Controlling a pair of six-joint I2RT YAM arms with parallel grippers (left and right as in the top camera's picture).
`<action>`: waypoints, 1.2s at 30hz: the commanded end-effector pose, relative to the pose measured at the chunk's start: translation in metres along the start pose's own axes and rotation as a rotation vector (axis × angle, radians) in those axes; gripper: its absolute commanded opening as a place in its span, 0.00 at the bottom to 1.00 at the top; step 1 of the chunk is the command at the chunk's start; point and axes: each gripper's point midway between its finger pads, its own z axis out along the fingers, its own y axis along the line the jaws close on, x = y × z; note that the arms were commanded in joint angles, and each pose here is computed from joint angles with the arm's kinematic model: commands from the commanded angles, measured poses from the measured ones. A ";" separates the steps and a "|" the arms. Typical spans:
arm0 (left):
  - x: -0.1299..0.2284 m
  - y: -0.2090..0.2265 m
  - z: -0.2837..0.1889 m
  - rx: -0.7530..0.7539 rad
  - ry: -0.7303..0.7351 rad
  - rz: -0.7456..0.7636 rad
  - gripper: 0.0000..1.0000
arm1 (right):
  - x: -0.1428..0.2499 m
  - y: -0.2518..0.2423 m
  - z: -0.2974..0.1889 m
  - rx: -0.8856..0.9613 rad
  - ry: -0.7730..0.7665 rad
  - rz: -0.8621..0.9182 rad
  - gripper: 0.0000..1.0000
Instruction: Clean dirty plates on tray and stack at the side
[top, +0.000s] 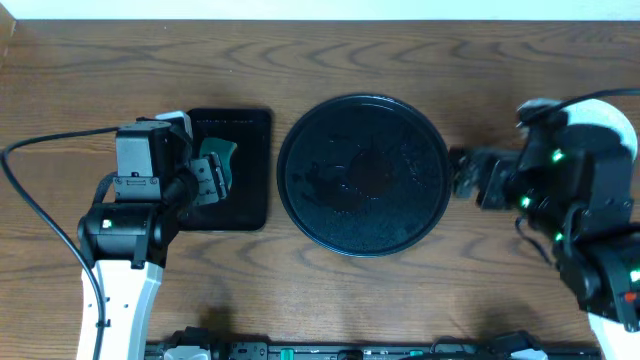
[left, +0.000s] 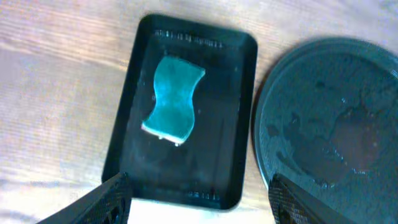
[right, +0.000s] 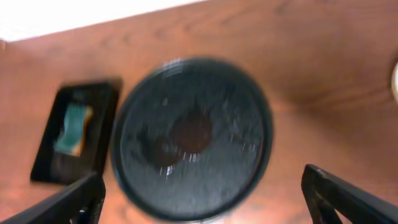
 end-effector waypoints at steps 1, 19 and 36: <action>0.012 -0.012 -0.010 0.077 0.029 -0.012 0.71 | 0.023 0.004 -0.002 0.015 0.076 -0.037 0.95; 0.111 -0.029 -0.114 0.350 -0.339 0.154 0.94 | 0.099 -0.025 -0.056 -0.016 -0.081 -0.159 0.99; 0.127 -0.025 -0.105 0.387 -0.404 0.050 0.94 | 0.140 -0.016 -0.042 -0.218 -0.129 0.027 0.99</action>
